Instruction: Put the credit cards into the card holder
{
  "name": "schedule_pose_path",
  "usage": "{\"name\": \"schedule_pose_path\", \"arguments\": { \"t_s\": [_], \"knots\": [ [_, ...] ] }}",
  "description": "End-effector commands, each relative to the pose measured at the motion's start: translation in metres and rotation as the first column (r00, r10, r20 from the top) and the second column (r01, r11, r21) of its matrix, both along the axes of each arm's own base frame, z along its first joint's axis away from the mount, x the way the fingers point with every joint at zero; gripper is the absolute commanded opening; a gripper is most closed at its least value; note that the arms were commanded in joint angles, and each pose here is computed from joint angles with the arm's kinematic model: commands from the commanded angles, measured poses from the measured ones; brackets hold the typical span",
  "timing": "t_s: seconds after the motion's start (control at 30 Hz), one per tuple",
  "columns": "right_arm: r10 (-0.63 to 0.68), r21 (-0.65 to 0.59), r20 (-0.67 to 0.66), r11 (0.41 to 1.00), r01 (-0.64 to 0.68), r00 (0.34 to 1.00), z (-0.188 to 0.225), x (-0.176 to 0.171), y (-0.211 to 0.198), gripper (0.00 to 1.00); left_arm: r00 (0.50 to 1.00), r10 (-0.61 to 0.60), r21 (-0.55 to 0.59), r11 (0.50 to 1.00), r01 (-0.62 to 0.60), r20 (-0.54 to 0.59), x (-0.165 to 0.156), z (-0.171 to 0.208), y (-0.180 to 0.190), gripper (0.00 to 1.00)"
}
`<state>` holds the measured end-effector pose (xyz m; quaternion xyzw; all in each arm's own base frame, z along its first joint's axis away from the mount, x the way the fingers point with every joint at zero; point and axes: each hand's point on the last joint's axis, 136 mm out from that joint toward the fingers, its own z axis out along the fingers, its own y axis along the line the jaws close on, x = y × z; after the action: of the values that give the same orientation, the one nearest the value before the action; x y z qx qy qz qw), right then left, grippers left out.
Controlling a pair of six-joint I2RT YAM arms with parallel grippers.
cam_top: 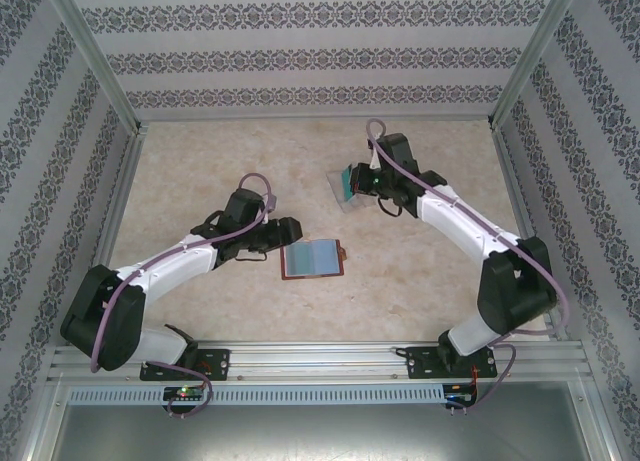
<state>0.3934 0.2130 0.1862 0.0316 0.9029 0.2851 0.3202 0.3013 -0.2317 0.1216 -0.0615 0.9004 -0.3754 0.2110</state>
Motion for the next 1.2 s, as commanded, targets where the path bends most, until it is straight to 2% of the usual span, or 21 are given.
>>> {"name": "schedule_pose_path", "arguments": {
  "t_s": [0.0,0.13,0.4,0.7,0.83,0.93,1.07,1.17],
  "knots": [
    [0.07,0.252,-0.014,0.965,-0.065,0.997,0.024,-0.023,0.026,0.0,0.989,-0.044,-0.202,0.977,0.072,0.138,0.017,0.055,-0.027,0.65],
    [0.106,0.365,-0.018,0.927,-0.092,0.994,0.028,-0.041,0.032,0.0,0.98,-0.037,-0.31,0.946,0.097,0.196,0.025,0.076,-0.035,0.65],
    [0.124,0.537,-0.003,0.838,-0.103,0.992,0.032,-0.059,0.041,0.0,0.983,-0.028,-0.445,0.889,0.107,0.18,0.037,0.09,-0.047,0.61],
    [0.154,0.6,0.015,0.789,-0.132,0.988,0.038,-0.063,0.053,0.0,0.99,-0.028,-0.446,0.891,0.089,0.142,0.042,0.083,-0.05,0.54],
    [0.172,0.596,-0.005,0.791,-0.135,0.985,0.034,-0.063,0.056,0.0,0.991,-0.028,-0.45,0.889,0.086,0.133,0.043,0.085,-0.05,0.52],
    [0.196,0.597,-0.025,0.79,-0.143,0.98,0.027,-0.064,0.059,0.0,0.988,-0.028,-0.469,0.878,0.096,0.15,0.044,0.094,-0.052,0.44],
    [0.209,0.603,-0.048,0.785,-0.138,0.977,0.02,-0.066,0.061,0.0,0.985,-0.027,-0.473,0.875,0.105,0.169,0.044,0.102,-0.052,0.18],
    [0.214,0.601,-0.038,0.785,-0.149,0.976,0.022,-0.069,0.061,0.0,0.985,-0.024,-0.473,0.875,0.104,0.171,0.042,0.102,-0.051,0.06]
  ]
}}
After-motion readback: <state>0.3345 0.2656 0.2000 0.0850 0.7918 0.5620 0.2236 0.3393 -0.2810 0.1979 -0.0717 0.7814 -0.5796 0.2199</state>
